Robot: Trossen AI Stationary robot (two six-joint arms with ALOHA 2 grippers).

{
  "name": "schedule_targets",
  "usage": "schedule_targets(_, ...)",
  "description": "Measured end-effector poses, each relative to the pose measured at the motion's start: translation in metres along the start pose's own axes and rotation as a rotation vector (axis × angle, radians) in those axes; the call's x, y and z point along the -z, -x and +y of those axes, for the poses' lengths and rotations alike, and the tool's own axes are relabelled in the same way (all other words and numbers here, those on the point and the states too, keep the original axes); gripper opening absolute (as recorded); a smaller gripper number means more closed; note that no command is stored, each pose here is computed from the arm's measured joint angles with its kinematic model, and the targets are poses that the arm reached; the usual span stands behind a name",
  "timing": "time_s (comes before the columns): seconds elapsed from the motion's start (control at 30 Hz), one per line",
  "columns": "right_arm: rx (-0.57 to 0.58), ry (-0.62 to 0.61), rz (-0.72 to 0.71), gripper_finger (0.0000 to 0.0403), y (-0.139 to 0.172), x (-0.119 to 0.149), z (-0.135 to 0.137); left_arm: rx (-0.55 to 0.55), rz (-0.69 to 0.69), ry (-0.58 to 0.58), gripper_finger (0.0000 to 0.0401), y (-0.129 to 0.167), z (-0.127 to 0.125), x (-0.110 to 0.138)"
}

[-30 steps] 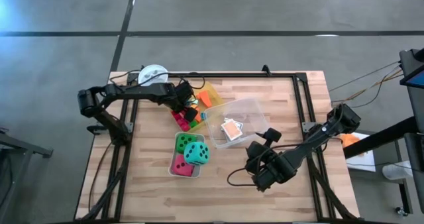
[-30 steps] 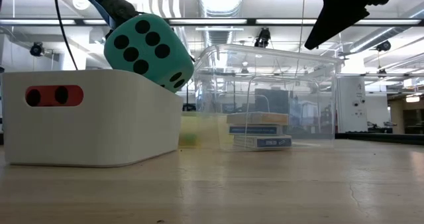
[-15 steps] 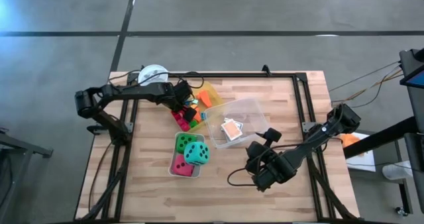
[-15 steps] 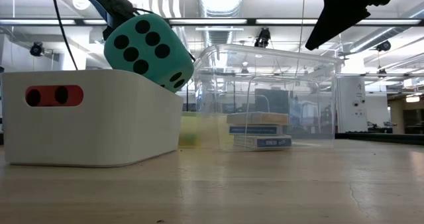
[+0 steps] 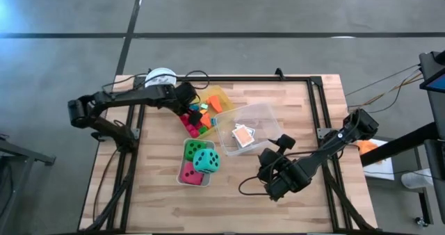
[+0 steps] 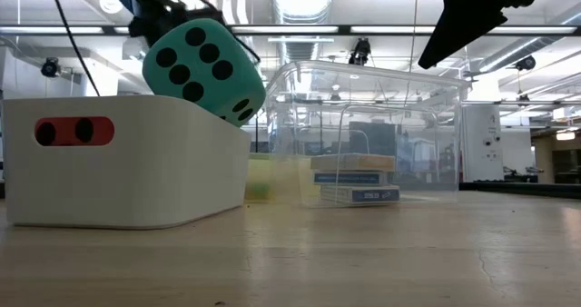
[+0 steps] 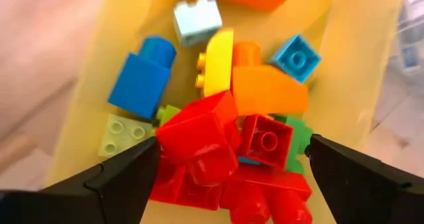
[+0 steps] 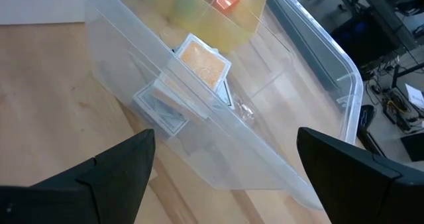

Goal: Pick & Place Toys
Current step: Put the red game piece into the yellow bin, then return to Home Position

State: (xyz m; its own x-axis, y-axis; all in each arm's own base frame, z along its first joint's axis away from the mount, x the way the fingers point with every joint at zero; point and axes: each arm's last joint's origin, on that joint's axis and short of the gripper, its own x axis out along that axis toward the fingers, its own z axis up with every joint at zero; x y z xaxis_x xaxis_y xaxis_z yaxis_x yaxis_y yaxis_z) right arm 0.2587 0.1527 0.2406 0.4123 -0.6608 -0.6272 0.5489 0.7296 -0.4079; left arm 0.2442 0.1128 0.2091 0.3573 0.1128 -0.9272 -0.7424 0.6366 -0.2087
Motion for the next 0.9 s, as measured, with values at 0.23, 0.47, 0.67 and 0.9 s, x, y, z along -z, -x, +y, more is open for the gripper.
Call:
schedule_targets(0.23, -0.003, -0.004, 0.000, 0.0361, 0.000, 0.000, 0.000, 0.000, -0.109, -0.001, 0.0374, 0.027, 0.001, 0.002)
schedule_targets(0.47, -0.009, -0.006, -0.003, 0.0361, 0.000, -0.001, 0.001, 0.019, -0.116, -0.029, 0.0374, 0.029, -0.007, 0.006)
schedule_targets(0.67, -0.026, -0.016, -0.002, 0.0359, 0.001, -0.002, 0.003, 0.083, -0.134, -0.039, 0.0374, 0.042, -0.023, 0.019)
schedule_targets(0.9, -0.070, -0.011, -0.028, 0.0262, 0.014, -0.017, -0.003, 0.181, -0.025, -0.018, 0.0343, 0.054, -0.023, 0.037)
